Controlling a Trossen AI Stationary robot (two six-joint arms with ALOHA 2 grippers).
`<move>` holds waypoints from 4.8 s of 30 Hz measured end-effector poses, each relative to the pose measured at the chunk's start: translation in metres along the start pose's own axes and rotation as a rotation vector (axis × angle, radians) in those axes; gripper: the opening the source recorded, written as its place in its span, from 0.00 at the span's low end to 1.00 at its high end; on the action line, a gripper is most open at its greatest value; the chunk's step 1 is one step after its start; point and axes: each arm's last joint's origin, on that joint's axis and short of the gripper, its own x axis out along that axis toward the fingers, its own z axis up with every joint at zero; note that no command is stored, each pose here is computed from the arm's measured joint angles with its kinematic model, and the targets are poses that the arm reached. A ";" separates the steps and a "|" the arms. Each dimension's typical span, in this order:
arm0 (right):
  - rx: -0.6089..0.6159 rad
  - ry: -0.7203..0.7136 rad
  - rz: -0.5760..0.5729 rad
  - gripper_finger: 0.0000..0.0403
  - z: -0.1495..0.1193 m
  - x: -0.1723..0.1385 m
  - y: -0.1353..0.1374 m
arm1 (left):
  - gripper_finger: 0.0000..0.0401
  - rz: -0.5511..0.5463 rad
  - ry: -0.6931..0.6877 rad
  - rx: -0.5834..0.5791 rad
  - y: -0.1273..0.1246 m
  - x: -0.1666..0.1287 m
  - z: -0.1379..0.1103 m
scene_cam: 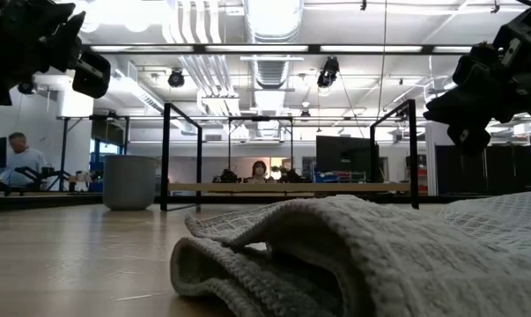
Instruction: Stack small to large cups/mugs on shelf
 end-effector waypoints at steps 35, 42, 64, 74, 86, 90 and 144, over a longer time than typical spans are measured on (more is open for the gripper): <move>0.000 -0.005 0.003 0.15 0.001 0.000 0.000 | 0.08 0.021 -0.010 0.001 0.001 0.000 0.000; 0.128 -0.075 0.047 0.15 0.007 0.000 0.004 | 0.08 0.224 -0.105 0.000 0.006 -0.001 0.003; 0.220 -0.256 0.103 0.15 0.022 -0.003 0.012 | 0.08 0.688 0.316 -0.119 -0.006 0.020 0.104; 0.113 -0.291 0.044 0.15 0.023 -0.004 0.010 | 0.08 0.964 0.721 -0.246 0.025 0.063 0.148; 0.140 -0.290 0.050 0.15 0.023 -0.004 0.010 | 0.08 0.959 1.013 -0.269 0.068 0.102 0.146; 0.140 -0.289 0.051 0.15 0.023 -0.004 0.010 | 0.08 0.998 1.193 -0.323 0.065 0.099 0.147; 0.136 -0.287 0.050 0.15 0.023 -0.003 0.010 | 0.34 0.872 1.713 -0.321 0.129 0.108 0.066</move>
